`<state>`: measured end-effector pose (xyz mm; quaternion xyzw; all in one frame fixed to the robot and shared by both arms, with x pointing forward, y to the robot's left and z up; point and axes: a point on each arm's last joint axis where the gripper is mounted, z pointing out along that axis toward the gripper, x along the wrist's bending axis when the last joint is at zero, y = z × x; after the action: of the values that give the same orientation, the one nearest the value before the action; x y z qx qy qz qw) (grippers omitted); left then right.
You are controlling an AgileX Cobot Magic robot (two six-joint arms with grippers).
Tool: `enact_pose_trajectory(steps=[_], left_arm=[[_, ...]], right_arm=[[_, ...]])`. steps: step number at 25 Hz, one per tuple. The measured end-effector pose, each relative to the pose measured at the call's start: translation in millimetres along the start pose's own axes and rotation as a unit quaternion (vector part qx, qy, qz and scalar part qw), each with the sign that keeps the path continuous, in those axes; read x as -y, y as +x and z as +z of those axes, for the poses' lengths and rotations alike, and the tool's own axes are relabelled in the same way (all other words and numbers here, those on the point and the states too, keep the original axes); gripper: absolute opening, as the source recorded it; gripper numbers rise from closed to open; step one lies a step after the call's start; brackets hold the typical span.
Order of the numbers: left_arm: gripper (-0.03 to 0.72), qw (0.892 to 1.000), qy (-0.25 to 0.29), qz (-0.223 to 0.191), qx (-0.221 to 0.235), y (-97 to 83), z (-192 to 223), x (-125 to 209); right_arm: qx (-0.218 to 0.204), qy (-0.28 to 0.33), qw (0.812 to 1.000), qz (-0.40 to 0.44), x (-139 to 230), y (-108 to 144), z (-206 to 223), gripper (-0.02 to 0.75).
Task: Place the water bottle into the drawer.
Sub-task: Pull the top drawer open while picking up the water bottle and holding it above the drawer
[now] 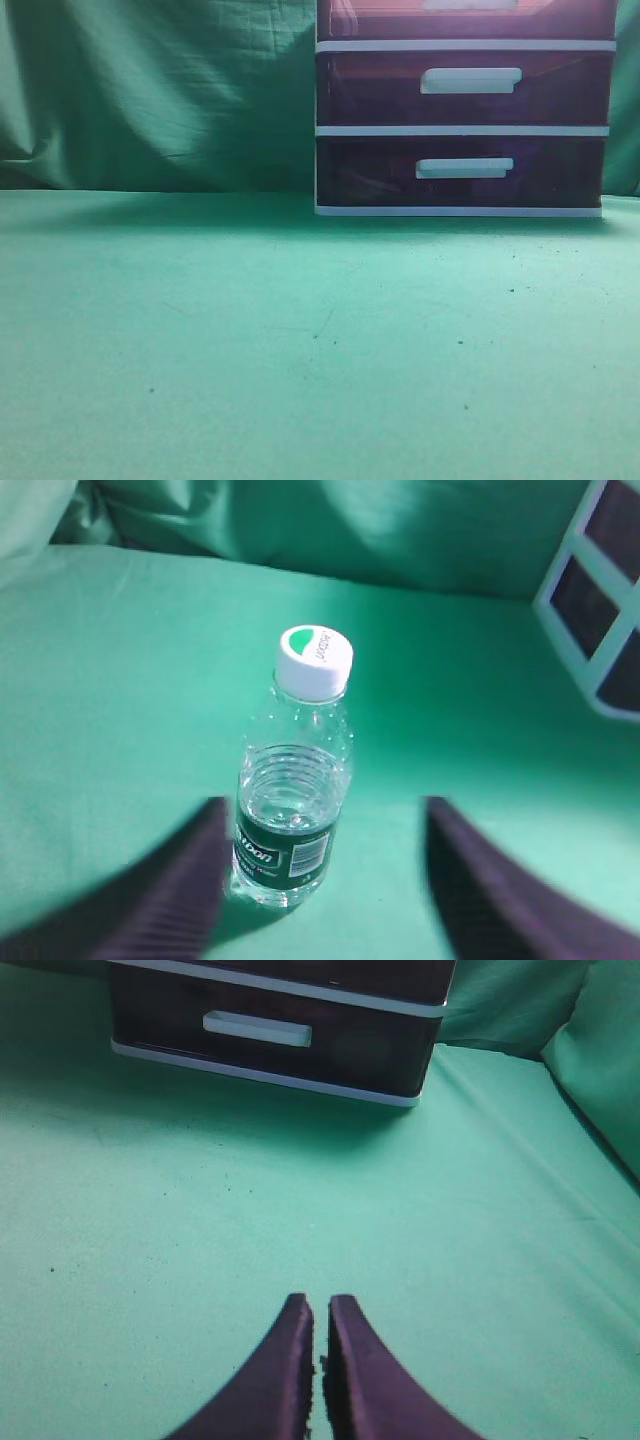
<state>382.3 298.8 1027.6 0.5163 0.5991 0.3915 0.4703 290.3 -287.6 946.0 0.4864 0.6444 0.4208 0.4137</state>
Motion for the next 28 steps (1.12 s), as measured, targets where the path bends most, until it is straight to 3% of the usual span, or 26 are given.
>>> enact_pose_trajectory(steps=[4, 6, 14, 23, 28], left_arm=[[0.578, 0.999, 0.034, 0.021, -0.003, -0.9, 24.6, -2.8], [0.645, 0.998, 0.053, 0.023, -0.006, -0.9, 36.4, -2.8], [0.635, 0.991, 0.133, 0.023, -0.017, 0.0, 97.8, 4.1], [0.635, 0.992, 0.126, 0.022, -0.015, 1.6, 156.4, 15.8], [0.408, 0.989, 0.138, 0.047, -0.005, 1.0, 169.8, 21.0]], right_arm=[[0.000, 0.000, 1.000, 0.000, 0.0, 0.0, 0.0, 0.050], [0.000, 0.000, 1.000, 0.000, 0.0, 0.0, 0.0, 0.050], [0.000, 0.000, 1.000, 0.000, 0.0, 0.0, 0.0, 0.050], [0.000, 0.000, 1.000, 0.000, 0.0, 0.0, 0.0, 0.050], [0.000, 0.000, 1.000, 0.000, 0.0, 0.0, 0.0, 0.050]])
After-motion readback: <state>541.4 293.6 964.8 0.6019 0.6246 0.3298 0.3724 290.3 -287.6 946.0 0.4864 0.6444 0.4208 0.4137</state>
